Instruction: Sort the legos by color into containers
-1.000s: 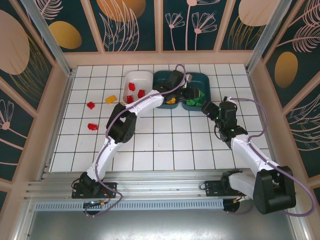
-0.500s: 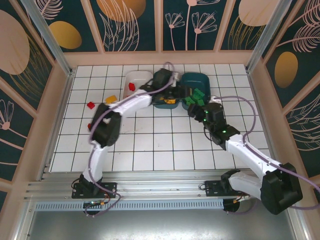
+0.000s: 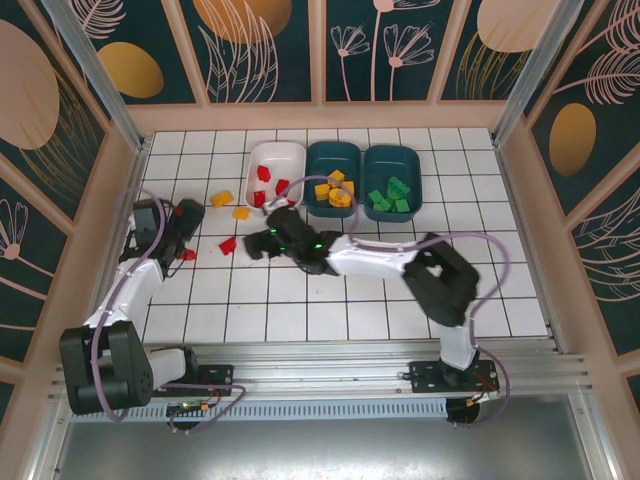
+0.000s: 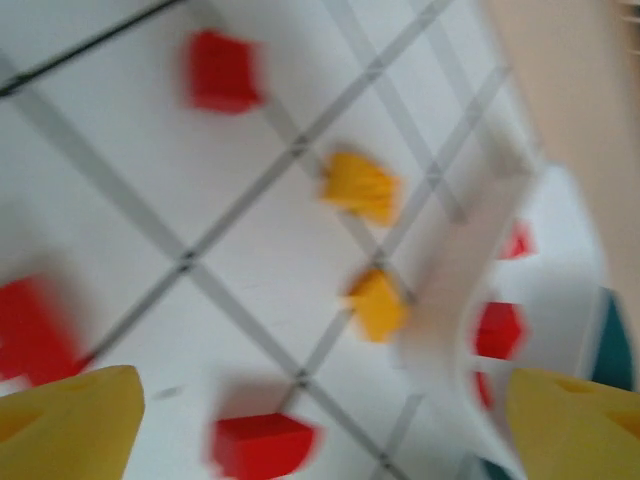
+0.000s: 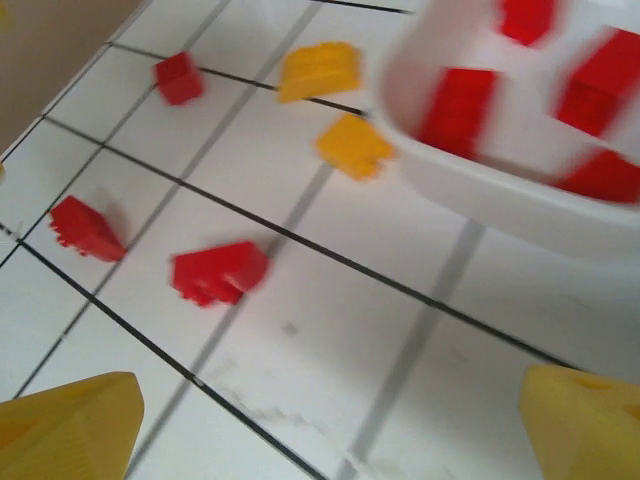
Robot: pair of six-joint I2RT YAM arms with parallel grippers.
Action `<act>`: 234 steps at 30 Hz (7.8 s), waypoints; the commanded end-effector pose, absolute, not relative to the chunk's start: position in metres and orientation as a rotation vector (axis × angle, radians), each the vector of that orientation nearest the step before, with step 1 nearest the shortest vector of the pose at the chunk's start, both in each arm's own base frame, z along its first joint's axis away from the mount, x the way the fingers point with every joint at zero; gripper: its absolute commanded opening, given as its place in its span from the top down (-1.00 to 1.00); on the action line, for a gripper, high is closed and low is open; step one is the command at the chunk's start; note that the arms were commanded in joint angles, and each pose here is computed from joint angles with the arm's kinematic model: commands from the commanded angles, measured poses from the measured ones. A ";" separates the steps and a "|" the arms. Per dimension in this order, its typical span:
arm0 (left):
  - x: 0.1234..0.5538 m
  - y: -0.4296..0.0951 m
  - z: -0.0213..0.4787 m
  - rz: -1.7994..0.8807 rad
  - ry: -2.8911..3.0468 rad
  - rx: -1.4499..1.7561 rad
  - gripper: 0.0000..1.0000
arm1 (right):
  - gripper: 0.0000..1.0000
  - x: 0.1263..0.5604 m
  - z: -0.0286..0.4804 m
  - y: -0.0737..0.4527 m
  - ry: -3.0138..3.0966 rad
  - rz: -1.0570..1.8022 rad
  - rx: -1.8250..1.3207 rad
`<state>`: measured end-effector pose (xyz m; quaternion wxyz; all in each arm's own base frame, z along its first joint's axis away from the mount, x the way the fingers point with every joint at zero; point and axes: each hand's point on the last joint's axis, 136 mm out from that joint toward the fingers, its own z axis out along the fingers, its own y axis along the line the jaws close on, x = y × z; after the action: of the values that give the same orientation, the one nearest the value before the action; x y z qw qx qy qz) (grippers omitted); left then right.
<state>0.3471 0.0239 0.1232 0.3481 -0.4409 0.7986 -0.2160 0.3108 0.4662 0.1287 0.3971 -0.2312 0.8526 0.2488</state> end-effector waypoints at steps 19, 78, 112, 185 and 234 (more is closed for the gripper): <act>0.322 0.045 0.096 -0.589 2.092 -1.294 -0.97 | -0.85 0.332 0.009 0.567 2.240 0.558 -0.845; 0.325 0.032 0.039 -0.682 2.183 -1.475 -0.80 | -0.42 0.495 0.144 0.455 2.084 0.490 -0.480; 0.336 0.056 -0.004 -0.550 2.186 -1.649 0.09 | -0.43 0.357 0.192 0.332 2.022 0.593 -0.328; 0.459 -0.071 0.153 -0.716 2.182 -0.946 0.52 | -0.41 0.358 0.203 0.295 1.997 0.593 -0.231; 0.477 0.108 0.026 -0.045 2.336 -1.288 -0.52 | -0.43 0.322 0.137 0.257 2.141 0.464 -0.296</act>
<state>0.4814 0.1005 0.0325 0.2497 -0.4816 0.8386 -0.0499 0.3228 0.2544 0.1245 0.4314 -0.1257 0.8773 0.1690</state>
